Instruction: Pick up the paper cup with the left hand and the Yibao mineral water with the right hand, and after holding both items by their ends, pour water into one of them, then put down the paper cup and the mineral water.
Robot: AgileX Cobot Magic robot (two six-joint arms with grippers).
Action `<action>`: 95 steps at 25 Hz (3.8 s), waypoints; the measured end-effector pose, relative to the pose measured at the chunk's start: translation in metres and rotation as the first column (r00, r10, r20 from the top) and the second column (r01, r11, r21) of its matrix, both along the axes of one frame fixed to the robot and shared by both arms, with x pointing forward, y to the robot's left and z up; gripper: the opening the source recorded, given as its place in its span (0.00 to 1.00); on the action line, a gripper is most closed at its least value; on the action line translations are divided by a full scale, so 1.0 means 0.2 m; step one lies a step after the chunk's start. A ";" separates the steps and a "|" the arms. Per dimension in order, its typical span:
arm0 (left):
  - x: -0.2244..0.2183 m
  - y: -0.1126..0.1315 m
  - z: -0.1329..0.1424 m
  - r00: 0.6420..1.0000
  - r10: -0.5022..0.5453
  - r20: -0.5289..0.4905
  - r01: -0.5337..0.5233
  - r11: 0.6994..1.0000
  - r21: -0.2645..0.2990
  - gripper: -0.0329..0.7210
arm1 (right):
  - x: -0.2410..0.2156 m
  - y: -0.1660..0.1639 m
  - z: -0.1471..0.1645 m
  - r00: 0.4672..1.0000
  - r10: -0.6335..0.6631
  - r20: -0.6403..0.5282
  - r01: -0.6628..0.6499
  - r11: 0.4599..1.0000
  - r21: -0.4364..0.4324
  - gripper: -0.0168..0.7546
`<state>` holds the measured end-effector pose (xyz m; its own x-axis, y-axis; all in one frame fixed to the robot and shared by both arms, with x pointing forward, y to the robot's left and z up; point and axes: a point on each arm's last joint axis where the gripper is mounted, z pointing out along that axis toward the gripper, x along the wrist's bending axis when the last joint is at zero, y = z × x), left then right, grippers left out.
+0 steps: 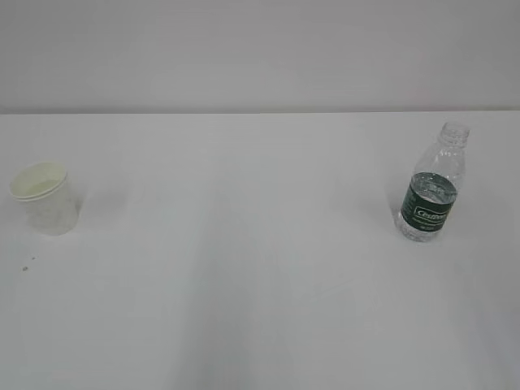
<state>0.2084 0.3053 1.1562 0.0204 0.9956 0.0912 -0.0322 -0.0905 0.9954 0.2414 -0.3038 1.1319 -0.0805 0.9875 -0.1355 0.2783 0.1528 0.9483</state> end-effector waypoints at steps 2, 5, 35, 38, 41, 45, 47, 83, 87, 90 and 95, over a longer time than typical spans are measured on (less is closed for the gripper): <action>0.02 0.00 -0.03 1.000 0.000 -0.030 0.000 1.000 0.001 0.42 | 0.00 0.00 -0.01 1.000 -0.009 -0.013 0.009 1.000 -0.006 0.78; 0.03 0.00 -0.06 0.997 0.001 -0.072 -0.001 1.000 0.003 0.42 | 0.00 -0.02 -0.02 0.999 -0.033 -0.037 0.033 0.999 -0.012 0.78; 0.03 -0.04 -0.22 0.926 -0.085 -0.368 0.065 0.996 -0.066 0.47 | 0.03 -0.02 -0.26 0.940 -0.083 -0.330 0.090 0.996 0.007 0.72; 0.03 -0.05 -0.22 0.922 -0.096 -0.375 0.073 0.995 -0.074 0.54 | 0.04 -0.02 -0.28 0.935 -0.082 -0.346 0.090 0.996 0.006 0.72; 0.02 -0.05 -0.22 0.921 -0.097 -0.378 0.074 0.994 -0.075 0.63 | 0.04 -0.02 -0.29 0.933 -0.078 -0.351 0.081 0.997 -0.007 0.73; 0.04 -0.05 -0.24 0.914 -0.098 -0.395 0.073 0.994 -0.076 0.71 | 0.04 -0.02 -0.30 0.931 -0.072 -0.359 0.066 0.997 -0.027 0.81; 0.05 -0.05 -0.26 0.906 -0.099 -0.411 0.074 0.994 -0.078 0.74 | 0.05 -0.02 -0.32 0.925 -0.070 -0.373 0.062 0.997 -0.035 0.83; 0.16 -0.06 -0.50 0.826 -0.112 -0.553 0.069 0.993 -0.098 0.77 | 0.08 -0.02 -0.42 0.906 -0.075 -0.416 0.064 0.997 -0.039 0.81; 0.16 -0.06 -0.50 0.826 -0.110 -0.553 0.068 0.993 -0.097 0.77 | 0.08 -0.02 -0.42 0.906 -0.075 -0.416 0.064 0.997 -0.039 0.79; 0.16 -0.06 -0.50 0.826 -0.110 -0.553 0.068 0.993 -0.097 0.77 | 0.08 -0.02 -0.42 0.906 -0.075 -0.416 0.064 0.997 -0.039 0.79; 0.16 -0.06 -0.50 0.826 -0.110 -0.553 0.068 0.993 -0.097 0.76 | 0.08 -0.03 -0.42 0.905 -0.102 -0.413 0.098 0.995 -0.033 0.79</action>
<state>0.2409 0.2931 1.0560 0.1357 0.9902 -0.0319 0.5244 -0.0445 0.8503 0.2581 -0.3088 1.0478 -0.0326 0.9920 -0.1223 0.6598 0.1133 0.7429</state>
